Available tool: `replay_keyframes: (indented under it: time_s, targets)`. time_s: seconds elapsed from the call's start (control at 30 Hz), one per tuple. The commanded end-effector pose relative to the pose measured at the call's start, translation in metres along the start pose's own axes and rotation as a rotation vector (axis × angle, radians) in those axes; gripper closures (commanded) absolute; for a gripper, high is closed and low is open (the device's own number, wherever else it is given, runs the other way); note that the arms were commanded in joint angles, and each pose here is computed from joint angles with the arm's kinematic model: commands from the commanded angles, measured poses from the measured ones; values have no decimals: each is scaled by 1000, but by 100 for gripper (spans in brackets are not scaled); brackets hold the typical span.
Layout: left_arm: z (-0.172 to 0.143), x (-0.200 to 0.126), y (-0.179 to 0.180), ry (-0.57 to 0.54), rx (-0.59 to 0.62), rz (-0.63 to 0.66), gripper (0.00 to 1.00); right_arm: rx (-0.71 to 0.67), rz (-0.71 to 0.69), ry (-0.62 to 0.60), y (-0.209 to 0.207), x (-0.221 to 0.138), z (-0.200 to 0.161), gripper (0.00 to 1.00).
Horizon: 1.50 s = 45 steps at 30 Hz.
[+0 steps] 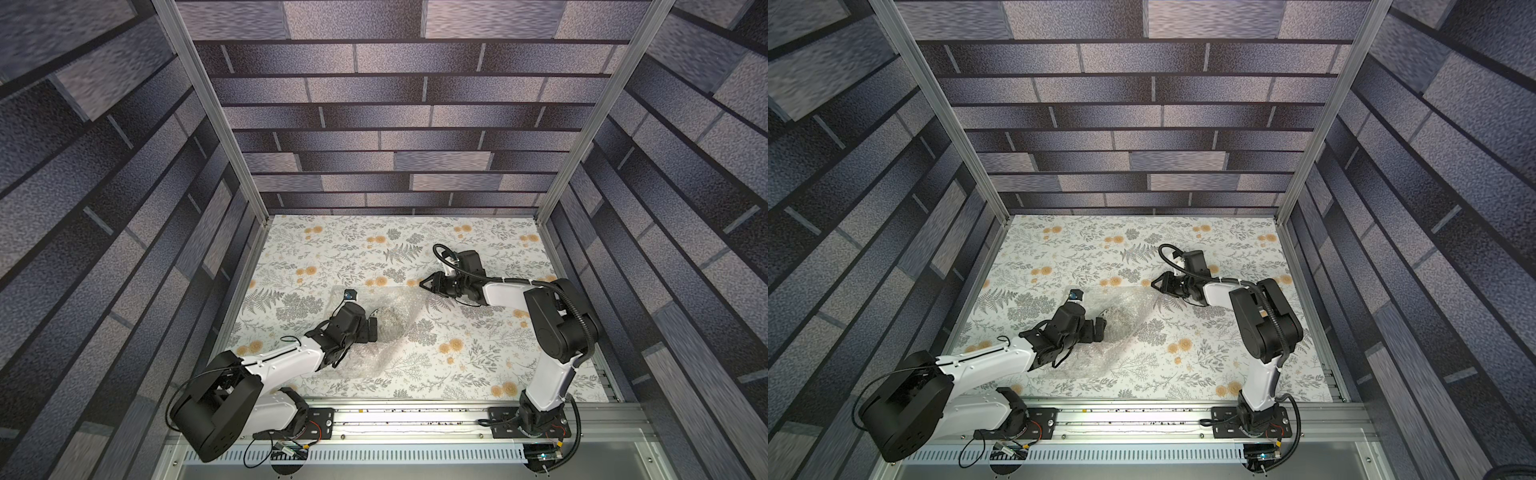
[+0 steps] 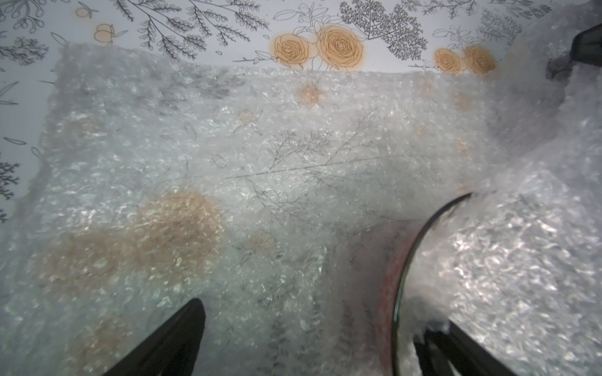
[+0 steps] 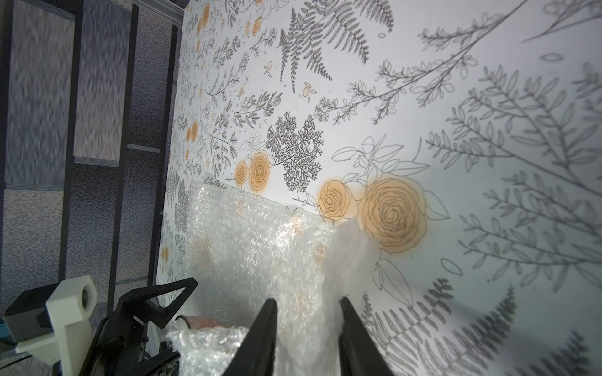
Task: Wrap bowls in bubble wrap
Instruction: Wrap the bowl in bubble wrap.
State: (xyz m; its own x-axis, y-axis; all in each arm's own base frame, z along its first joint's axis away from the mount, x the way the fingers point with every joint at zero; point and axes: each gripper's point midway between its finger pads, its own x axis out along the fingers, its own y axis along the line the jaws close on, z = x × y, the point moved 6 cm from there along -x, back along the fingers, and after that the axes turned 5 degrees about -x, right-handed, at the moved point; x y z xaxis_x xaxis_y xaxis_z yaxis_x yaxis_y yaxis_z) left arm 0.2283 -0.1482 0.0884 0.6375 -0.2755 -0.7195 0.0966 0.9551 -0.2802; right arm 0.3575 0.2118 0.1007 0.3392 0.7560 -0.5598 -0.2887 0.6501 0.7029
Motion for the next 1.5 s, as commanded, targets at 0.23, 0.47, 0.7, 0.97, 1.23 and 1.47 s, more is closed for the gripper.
replay_keyframes:
  time_s: [0.23,0.47,0.7,0.97,1.23,1.47]
  targets:
    - [7,1,-4,-6,31,10,0,-86,57,-37,36,-31,5,80]
    - [7,4,-6,-1,32,11,0,-131,87,-23,66,-38,-2,82]
    - [6,4,-4,5,35,18,0,-182,119,7,97,-37,-17,83]
    - [5,3,-4,0,35,16,0,-205,-120,-38,75,-55,-19,45]
    - [6,0,-3,-9,39,16,0,-103,-191,-31,27,-54,-4,29]
    - [7,0,-4,-9,40,14,0,-64,-179,21,2,-16,-3,30]
